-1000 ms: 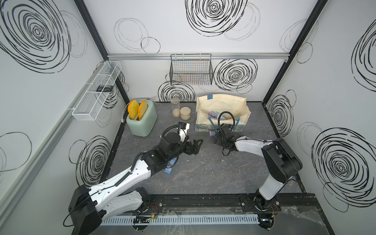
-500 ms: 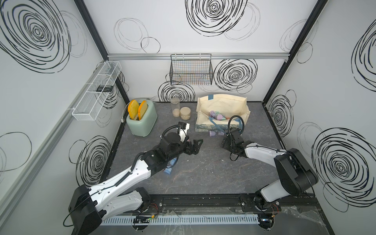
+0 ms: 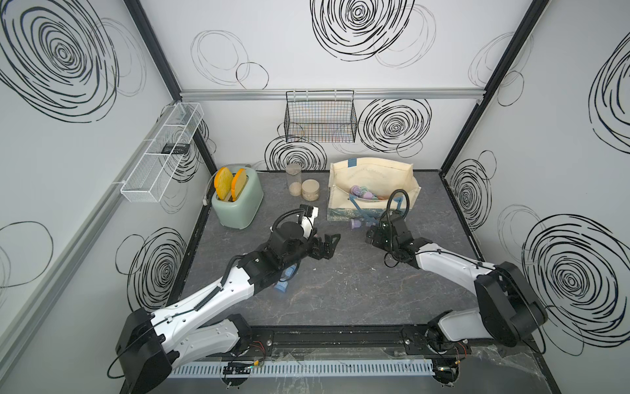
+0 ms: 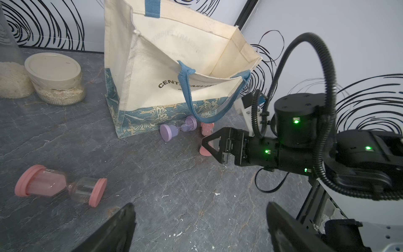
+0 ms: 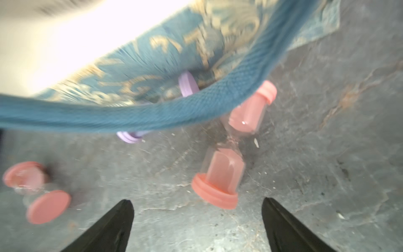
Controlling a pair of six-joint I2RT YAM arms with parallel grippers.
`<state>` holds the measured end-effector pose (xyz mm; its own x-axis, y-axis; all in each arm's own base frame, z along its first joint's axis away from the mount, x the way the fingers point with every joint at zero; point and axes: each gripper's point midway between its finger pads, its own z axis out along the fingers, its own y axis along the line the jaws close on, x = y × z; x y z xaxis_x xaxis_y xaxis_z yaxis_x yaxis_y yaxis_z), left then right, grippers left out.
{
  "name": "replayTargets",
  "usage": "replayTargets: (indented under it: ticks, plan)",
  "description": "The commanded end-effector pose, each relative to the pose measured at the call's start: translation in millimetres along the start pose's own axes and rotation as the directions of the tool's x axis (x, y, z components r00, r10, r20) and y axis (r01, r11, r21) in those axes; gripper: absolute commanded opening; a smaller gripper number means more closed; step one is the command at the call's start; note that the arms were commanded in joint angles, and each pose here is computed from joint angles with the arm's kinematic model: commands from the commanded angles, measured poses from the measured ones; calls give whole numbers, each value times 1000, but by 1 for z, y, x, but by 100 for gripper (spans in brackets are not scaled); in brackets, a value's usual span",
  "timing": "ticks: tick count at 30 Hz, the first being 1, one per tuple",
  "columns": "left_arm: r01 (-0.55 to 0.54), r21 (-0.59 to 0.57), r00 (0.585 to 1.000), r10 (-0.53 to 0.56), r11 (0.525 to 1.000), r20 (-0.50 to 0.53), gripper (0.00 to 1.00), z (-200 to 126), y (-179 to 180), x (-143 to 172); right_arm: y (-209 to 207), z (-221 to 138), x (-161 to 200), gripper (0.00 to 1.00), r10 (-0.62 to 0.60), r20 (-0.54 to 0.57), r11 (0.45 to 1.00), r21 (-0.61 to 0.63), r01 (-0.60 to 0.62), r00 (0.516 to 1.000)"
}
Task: Put the hourglass into the canvas bag
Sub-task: Pick up the hourglass from the center of the board.
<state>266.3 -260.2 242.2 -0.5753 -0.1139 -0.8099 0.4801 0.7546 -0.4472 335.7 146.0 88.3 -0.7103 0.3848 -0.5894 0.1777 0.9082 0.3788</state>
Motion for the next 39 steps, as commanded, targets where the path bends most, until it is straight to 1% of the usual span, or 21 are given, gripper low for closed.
replayTargets:
  ticks: [1,3,6,8,12,14,16,20,25,29,35,39]
  plan:
    - [6,26,998,-7,1000,70,96,-5,-10,-23,9,-15,-15,99,-7,52,999,-36,9,999]
    - [6,28,997,-8,1000,74,96,-6,-11,-25,5,-16,-16,100,-1,63,1000,-29,2,998]
    - [3,29,997,-5,1000,77,96,-6,-12,-26,-9,-8,-11,100,52,46,999,-3,-52,998]
    - [0,32,997,-2,999,72,96,-5,-12,-25,-10,-3,-9,99,62,19,998,-8,-62,998]
    - [-1,31,998,-1,1000,66,96,-4,-12,-25,-25,12,-4,96,122,-10,991,63,-122,992]
    - [-2,32,998,-1,999,67,96,-5,-13,-25,-30,21,-1,93,150,-30,988,47,-149,988]
    - [-3,30,998,1,1000,68,96,-5,-12,-25,-31,27,1,91,160,-37,986,48,-158,986]
    - [-3,23,998,1,1000,62,96,-4,-10,-23,-31,35,1,88,143,-35,988,66,-140,989]
    - [3,17,998,-4,1000,62,96,-4,-8,-22,-36,44,11,84,131,-63,987,106,-124,989]
    - [8,16,998,-9,1000,60,96,-3,-7,-21,-45,45,17,82,115,-60,984,145,-106,991]
    - [9,12,998,-10,1000,63,96,-4,-6,-22,-57,49,27,78,97,-86,977,197,-79,992]
    - [10,10,997,-11,1000,71,96,-7,-5,-23,-62,46,29,73,85,-80,974,215,-66,993]
